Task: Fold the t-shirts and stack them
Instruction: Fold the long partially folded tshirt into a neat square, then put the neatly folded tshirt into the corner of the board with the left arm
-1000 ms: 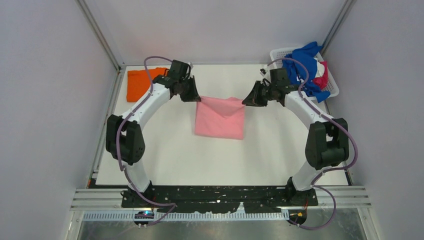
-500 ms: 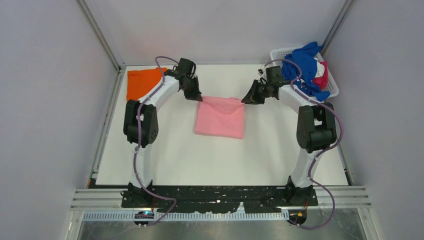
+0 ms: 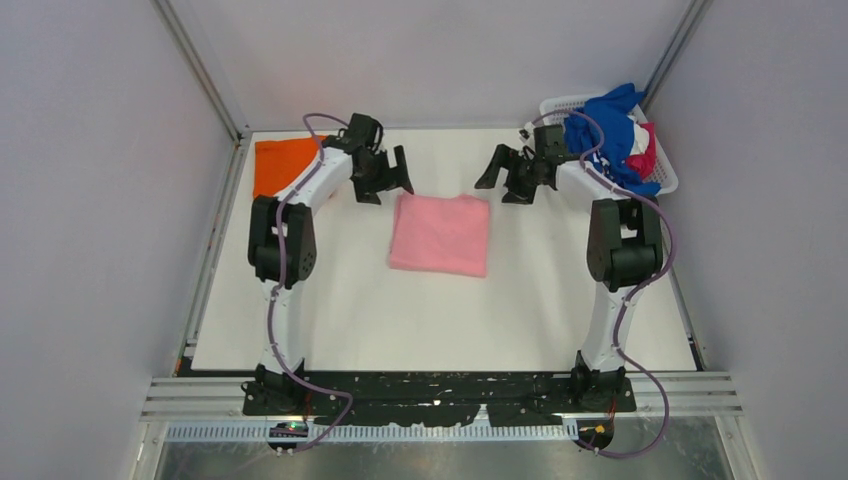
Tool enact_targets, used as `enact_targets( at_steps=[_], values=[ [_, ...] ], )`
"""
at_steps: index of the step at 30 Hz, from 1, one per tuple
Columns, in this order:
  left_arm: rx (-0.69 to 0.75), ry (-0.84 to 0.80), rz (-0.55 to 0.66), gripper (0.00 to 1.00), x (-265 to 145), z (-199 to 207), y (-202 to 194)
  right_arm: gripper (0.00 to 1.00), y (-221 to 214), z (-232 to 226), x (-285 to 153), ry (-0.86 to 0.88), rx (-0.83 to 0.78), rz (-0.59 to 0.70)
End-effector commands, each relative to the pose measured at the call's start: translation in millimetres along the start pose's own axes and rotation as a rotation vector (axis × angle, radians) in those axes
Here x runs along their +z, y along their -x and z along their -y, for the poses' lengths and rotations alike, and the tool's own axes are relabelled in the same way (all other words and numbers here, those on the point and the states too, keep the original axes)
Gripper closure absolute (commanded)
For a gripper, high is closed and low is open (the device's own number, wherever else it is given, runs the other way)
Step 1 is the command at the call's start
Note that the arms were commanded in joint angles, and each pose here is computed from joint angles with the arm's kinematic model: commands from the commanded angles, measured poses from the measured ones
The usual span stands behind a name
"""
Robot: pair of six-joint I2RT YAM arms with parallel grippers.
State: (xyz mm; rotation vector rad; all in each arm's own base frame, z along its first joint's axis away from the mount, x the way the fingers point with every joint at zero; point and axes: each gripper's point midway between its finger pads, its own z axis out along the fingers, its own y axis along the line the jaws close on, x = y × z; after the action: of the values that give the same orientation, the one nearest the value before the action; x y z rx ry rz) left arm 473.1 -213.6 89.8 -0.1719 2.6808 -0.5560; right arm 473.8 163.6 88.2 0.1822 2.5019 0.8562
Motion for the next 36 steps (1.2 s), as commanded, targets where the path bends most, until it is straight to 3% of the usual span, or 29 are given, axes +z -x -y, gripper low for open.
enact_targets(
  at_steps=[1,8,15,24,36],
  values=[
    [0.033,-0.204,0.059,0.0,-43.0,43.1,6.3,0.05,3.0,-23.2,-31.0,0.056,-0.072,0.064],
    [0.055,-0.401,0.056,0.0,-45.4,89.6,1.8,0.05,-16.5,-61.4,-36.1,0.263,-0.064,0.048],
    [-0.034,-0.302,-0.046,0.0,11.7,69.6,-2.6,0.05,-5.5,-71.4,-2.4,0.372,0.04,0.041],
    [-0.117,-0.147,-0.161,0.0,53.5,28.8,-35.3,0.05,-30.1,-9.4,50.7,0.167,0.16,-0.03],
    [-0.095,-0.082,-0.236,0.0,5.2,-12.1,-132.5,0.05,-117.5,-8.0,20.7,0.095,0.122,-0.137]
  ],
)
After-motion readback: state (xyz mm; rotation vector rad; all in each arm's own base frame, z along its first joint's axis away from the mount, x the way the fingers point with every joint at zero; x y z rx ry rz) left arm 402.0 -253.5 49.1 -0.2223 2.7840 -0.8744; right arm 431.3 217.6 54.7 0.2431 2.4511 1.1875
